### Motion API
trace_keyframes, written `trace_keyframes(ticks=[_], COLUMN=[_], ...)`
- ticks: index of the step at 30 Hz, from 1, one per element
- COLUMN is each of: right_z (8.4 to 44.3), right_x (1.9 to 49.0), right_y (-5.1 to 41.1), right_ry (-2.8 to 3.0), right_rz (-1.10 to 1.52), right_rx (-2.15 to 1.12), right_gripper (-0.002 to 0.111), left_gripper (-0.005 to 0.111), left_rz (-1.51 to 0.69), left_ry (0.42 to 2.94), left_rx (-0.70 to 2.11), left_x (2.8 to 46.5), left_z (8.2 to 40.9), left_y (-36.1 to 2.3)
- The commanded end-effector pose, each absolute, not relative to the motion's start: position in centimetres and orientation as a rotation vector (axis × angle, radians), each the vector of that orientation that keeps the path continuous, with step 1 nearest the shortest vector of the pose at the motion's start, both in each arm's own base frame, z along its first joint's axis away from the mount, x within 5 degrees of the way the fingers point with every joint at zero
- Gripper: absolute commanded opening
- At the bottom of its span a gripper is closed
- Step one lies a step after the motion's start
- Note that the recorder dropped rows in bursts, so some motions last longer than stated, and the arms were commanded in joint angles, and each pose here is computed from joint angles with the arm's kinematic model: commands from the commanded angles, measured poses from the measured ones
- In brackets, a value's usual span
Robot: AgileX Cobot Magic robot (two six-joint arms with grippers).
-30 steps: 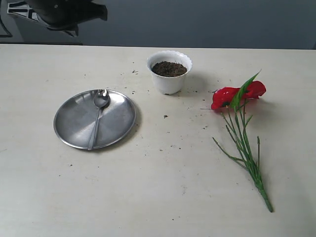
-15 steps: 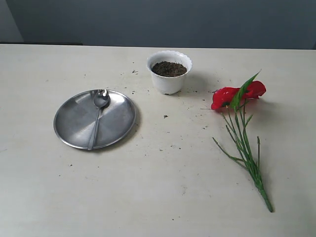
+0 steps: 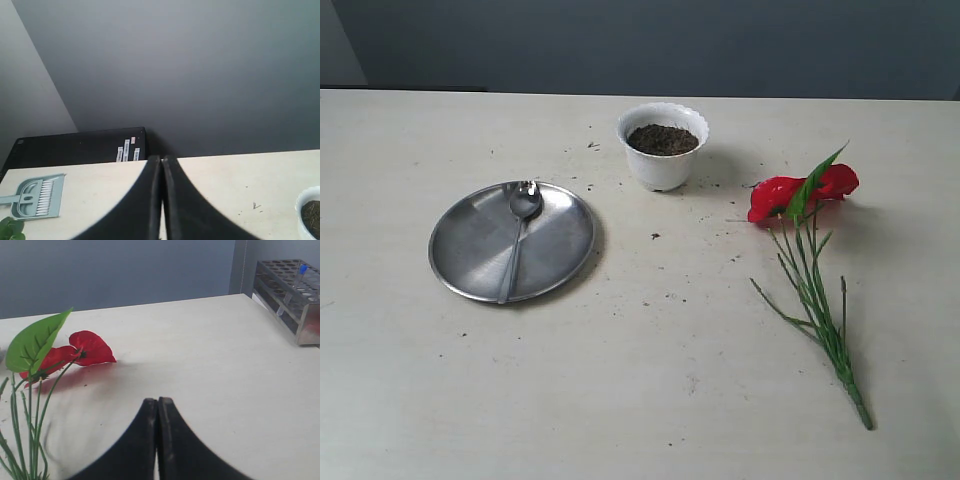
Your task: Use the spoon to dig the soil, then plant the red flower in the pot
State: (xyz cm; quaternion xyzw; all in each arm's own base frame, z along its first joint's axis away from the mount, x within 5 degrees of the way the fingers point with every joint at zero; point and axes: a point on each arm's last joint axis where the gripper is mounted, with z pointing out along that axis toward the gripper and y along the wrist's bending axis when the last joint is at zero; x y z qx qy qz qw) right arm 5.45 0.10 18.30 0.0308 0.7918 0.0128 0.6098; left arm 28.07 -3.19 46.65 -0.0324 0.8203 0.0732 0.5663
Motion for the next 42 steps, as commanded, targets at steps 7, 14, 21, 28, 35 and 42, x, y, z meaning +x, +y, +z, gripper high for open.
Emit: trace_keyframes(ticks=[7, 14, 21, 28, 35, 42], right_z=[18.3, 18.3, 18.3, 18.3, 18.3, 18.3], right_x=[5.4, 5.4, 5.4, 5.4, 5.4, 5.4], right_y=[0.1, 0.1, 0.1, 0.1, 0.1, 0.1], right_ry=[1.822, 1.822, 1.822, 1.822, 1.822, 1.822], right_rz=[0.026, 0.026, 0.026, 0.026, 0.026, 0.026], right_rx=[0.075, 0.075, 0.075, 0.075, 0.075, 0.075], right_gripper=[-0.001, -0.001, -0.001, -0.001, -0.001, -0.001], left_gripper=[0.0, 0.0, 0.0, 0.0, 0.0, 0.0], left_rz=[0.159, 0.159, 0.06, 0.086, 0.154, 0.193], left_ry=[1.872, 1.866, 1.785, 1.738, 1.663, 1.645], left_rx=[-0.062, -0.077, -0.174, -0.271, -0.33, -0.365], left_x=[27.8, 27.6, 26.9, 25.3, 22.3, 19.0], left_z=[47.5, 47.6, 46.7, 44.3, 42.2, 39.2], left_y=[-3.2, -2.8, -0.3, 3.0, 5.5, 6.2])
